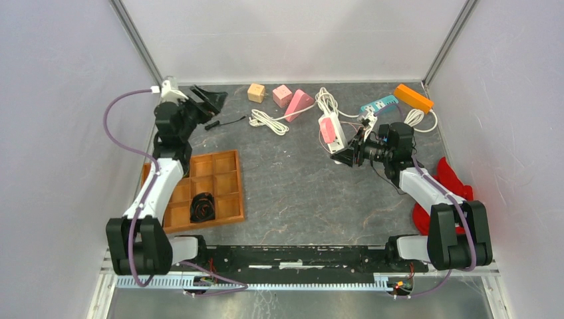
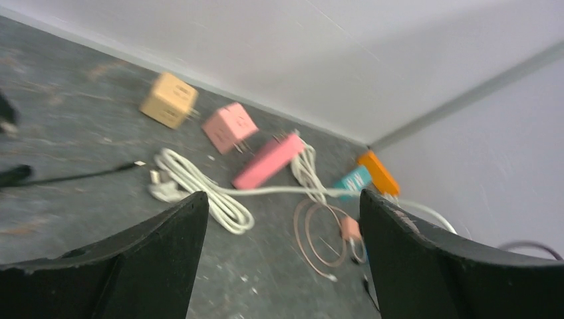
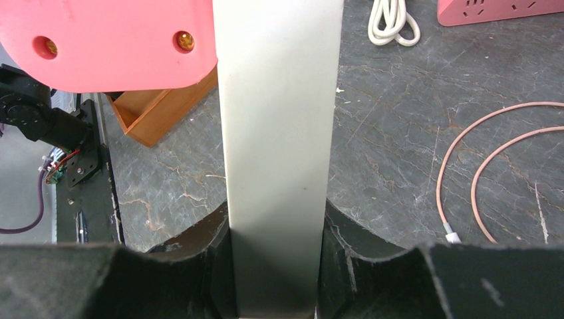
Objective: Pull the plug off the socket
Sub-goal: Remove the plug from the socket.
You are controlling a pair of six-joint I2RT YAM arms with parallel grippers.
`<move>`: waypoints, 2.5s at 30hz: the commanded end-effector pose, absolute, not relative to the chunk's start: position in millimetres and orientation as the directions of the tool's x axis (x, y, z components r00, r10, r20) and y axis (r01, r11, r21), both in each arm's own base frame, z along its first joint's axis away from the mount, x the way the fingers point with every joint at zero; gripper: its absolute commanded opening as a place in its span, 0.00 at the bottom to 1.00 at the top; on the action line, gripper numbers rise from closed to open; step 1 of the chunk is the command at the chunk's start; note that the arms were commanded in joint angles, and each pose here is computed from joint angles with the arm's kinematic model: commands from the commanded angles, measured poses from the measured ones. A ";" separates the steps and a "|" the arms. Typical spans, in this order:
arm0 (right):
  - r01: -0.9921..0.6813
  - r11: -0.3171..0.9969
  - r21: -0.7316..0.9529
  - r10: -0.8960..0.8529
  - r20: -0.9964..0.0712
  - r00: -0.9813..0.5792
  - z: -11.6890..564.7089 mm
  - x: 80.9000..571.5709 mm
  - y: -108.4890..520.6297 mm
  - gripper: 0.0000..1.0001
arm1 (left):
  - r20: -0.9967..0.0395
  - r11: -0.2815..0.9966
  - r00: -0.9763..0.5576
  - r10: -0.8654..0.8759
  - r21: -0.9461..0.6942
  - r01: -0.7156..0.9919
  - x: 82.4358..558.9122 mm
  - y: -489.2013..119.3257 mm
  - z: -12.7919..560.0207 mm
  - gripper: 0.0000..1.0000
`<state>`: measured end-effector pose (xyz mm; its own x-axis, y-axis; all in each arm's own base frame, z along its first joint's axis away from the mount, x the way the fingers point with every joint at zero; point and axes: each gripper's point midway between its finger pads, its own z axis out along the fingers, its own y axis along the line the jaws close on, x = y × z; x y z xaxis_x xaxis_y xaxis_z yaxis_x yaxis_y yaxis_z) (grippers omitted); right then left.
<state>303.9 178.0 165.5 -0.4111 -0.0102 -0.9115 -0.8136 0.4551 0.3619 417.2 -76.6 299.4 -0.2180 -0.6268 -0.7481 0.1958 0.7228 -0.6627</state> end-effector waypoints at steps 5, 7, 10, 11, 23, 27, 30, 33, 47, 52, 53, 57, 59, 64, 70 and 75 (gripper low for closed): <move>-0.878 0.425 0.219 -0.005 -0.970 -0.245 210.0 310.8 179.6 0.00 | -0.764 0.647 -0.219 -0.606 -0.635 0.423 348.8 -148.7 332.3 0.95; -0.882 0.422 0.210 -0.005 -0.972 -0.234 213.5 309.7 179.6 0.00 | -0.765 0.634 -0.238 -0.599 -0.634 0.442 336.7 -160.6 327.0 0.96; -0.886 0.422 0.191 -0.007 -0.977 -0.214 217.5 308.3 179.2 0.00 | -0.768 0.622 -0.246 -0.592 -0.628 0.467 318.2 -172.0 322.9 1.00; -0.888 0.421 0.186 -0.008 -0.978 -0.209 218.4 307.6 179.3 0.00 | -0.767 0.619 -0.243 -0.593 -0.628 0.472 312.8 -173.8 322.6 1.00; -0.908 0.387 0.159 -0.039 -0.981 -0.188 213.8 305.6 180.8 0.00 | -0.757 0.561 -0.339 -0.559 -0.646 0.518 258.5 -208.3 299.4 1.00; -0.918 0.375 0.129 -0.056 -0.985 -0.162 211.1 305.6 180.7 0.00 | -0.782 0.580 -0.354 -0.512 -0.619 0.529 243.4 -227.3 289.6 1.00; -0.920 0.373 0.119 -0.067 -0.986 -0.155 207.2 306.6 180.7 0.00 | -0.805 0.589 -0.363 -0.470 -0.592 0.550 230.7 -246.6 283.2 1.00; -0.925 0.361 0.121 -0.070 -0.985 -0.157 203.9 306.2 181.3 0.01 | -0.835 0.610 -0.359 -0.418 -0.551 0.570 220.8 -266.0 278.1 1.00; -0.931 0.359 0.071 -0.097 -0.989 -0.113 199.2 304.0 188.5 0.00 | -0.772 0.546 -0.325 -0.546 -0.623 0.561 210.8 -283.7 264.1 1.00; -0.949 0.315 0.034 -0.107 -0.992 -0.071 196.8 297.5 197.9 0.03 | -0.697 0.425 -0.372 -0.613 -0.688 0.588 205.7 -299.3 269.0 1.00; -0.947 0.320 0.034 -0.106 -0.992 -0.071 196.4 297.9 198.5 0.03 | -0.693 0.406 -0.381 -0.612 -0.689 0.600 203.7 -303.3 269.5 1.00; -0.943 0.328 0.049 -0.104 -0.991 -0.087 194.9 298.9 200.8 0.00 | -0.684 0.369 -0.397 -0.612 -0.691 0.621 200.1 -310.1 269.3 1.00; -0.930 0.359 0.081 -0.097 -0.988 -0.123 195.7 303.4 199.5 0.00 | -0.671 0.343 -0.408 -0.619 -0.698 0.629 198.1 -312.9 272.4 1.00; -0.893 0.435 0.116 -0.085 -0.982 -0.169 197.9 312.8 195.4 0.00 | -0.624 0.301 -0.454 -0.636 -0.742 0.599 200.1 -321.7 274.2 0.99; -0.862 0.493 0.113 -0.113 -0.975 -0.192 193.4 321.4 191.1 0.00 | -0.589 0.344 -0.453 -0.669 -0.786 0.514 219.3 -325.9 274.3 0.97; -0.863 0.492 0.112 -0.124 -0.972 -0.197 191.1 321.4 192.9 0.00 | -0.598 0.401 -0.435 -0.674 -0.790 0.464 237.7 -335.5 286.0 0.93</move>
